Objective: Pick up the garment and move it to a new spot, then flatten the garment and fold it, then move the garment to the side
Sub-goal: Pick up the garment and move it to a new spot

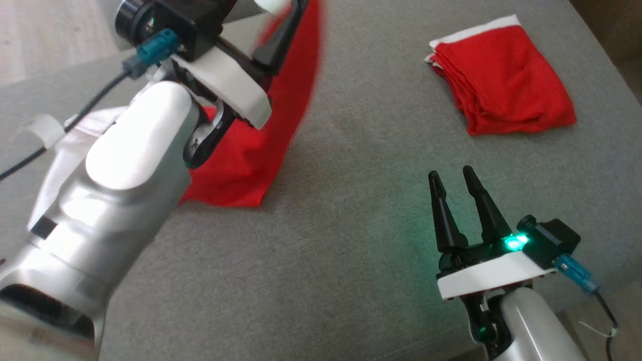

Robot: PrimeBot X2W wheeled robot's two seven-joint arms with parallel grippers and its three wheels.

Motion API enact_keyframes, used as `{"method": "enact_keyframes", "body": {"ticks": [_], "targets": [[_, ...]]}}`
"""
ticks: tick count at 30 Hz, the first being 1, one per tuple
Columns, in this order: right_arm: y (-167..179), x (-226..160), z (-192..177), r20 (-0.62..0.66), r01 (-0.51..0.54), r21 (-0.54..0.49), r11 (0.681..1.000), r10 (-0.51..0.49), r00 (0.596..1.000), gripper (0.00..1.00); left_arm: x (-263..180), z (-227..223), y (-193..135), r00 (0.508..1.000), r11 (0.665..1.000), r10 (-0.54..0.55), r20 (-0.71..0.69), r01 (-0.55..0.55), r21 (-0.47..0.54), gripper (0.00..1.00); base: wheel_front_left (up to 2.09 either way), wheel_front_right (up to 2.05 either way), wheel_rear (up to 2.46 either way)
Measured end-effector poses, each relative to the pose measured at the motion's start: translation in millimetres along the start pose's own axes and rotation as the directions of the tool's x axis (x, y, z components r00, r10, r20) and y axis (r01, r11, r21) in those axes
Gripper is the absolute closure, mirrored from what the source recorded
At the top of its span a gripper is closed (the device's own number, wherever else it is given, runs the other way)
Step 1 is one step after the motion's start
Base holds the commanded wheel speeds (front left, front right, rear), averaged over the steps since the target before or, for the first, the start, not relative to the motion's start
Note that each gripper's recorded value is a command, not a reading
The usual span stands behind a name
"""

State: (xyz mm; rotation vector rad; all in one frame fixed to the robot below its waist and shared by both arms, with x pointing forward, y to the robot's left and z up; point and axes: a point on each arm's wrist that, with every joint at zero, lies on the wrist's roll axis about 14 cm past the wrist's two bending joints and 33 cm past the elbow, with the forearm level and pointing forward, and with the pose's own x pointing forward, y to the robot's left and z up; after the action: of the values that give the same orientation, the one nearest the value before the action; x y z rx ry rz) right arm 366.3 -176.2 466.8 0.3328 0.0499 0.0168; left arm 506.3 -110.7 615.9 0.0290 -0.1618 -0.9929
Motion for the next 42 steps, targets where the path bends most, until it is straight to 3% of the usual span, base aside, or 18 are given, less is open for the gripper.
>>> {"method": "enact_keyframes", "body": {"ticks": [7, 11, 17, 24, 30, 33, 38, 39, 42], "targets": [[-1, 2, -4, -0.014, 0.002, 0.001, 1.000, -0.002, 1.000, 0.00, -3, -12, 31, 0.997, 0.997, 0.073, 0.008, -0.073, 0.036, 0.00, 0.00, 0.00, 0.00], [8, 4, -3, -0.006, -0.026, 0.002, 1.000, 0.026, 1.000, 0.00, -26, 2, 62, 0.986, 0.984, 0.163, 0.043, -0.166, 0.071, 0.00, 0.00, 0.00, 0.00], [22, 9, 0, 0.002, -0.075, -0.016, 0.997, 0.075, 0.997, 0.00, -74, 1, 82, 0.958, 0.954, 0.283, 0.044, -0.286, 0.089, 0.00, 0.00, 0.00, 0.00], [36, 10, -4, -0.008, -0.126, -0.062, 0.990, 0.126, 0.992, 0.00, -180, -35, 83, 0.854, 0.854, 0.520, -0.020, -0.519, 0.022, 0.00, 0.00, 0.00, 0.00], [49, 17, -1, 0.002, -0.166, -0.078, 0.983, 0.167, 0.986, 0.00, -260, -73, 43, 0.740, 0.743, 0.662, -0.117, -0.668, -0.024, 0.00, 0.00, 0.00, 0.00], [54, 17, -5, -0.010, -0.181, -0.075, 0.981, 0.180, 0.984, 0.00, -284, -87, 22, 0.678, 0.676, 0.718, -0.157, -0.733, -0.073, 0.00, 0.00, 0.00, 0.00], [66, 18, -9, -0.024, -0.219, -0.086, 0.972, 0.218, 0.976, 0.00, -301, -85, 13, 0.611, 0.602, 0.778, -0.145, -0.792, -0.103, 0.00, 0.00, 0.00, 0.00], [67, 18, -10, -0.026, -0.223, -0.088, 0.971, 0.221, 0.975, 0.00, -303, -83, 14, 0.604, 0.593, 0.785, -0.139, -0.797, -0.111, 0.00, 0.00, 0.00, 0.00], [69, 18, -11, -0.030, -0.228, -0.088, 0.970, 0.226, 0.974, 0.00, -303, -80, 15, 0.614, 0.609, 0.779, -0.122, -0.789, -0.084, 0.00, 0.00, 0.00, 0.00]]}}
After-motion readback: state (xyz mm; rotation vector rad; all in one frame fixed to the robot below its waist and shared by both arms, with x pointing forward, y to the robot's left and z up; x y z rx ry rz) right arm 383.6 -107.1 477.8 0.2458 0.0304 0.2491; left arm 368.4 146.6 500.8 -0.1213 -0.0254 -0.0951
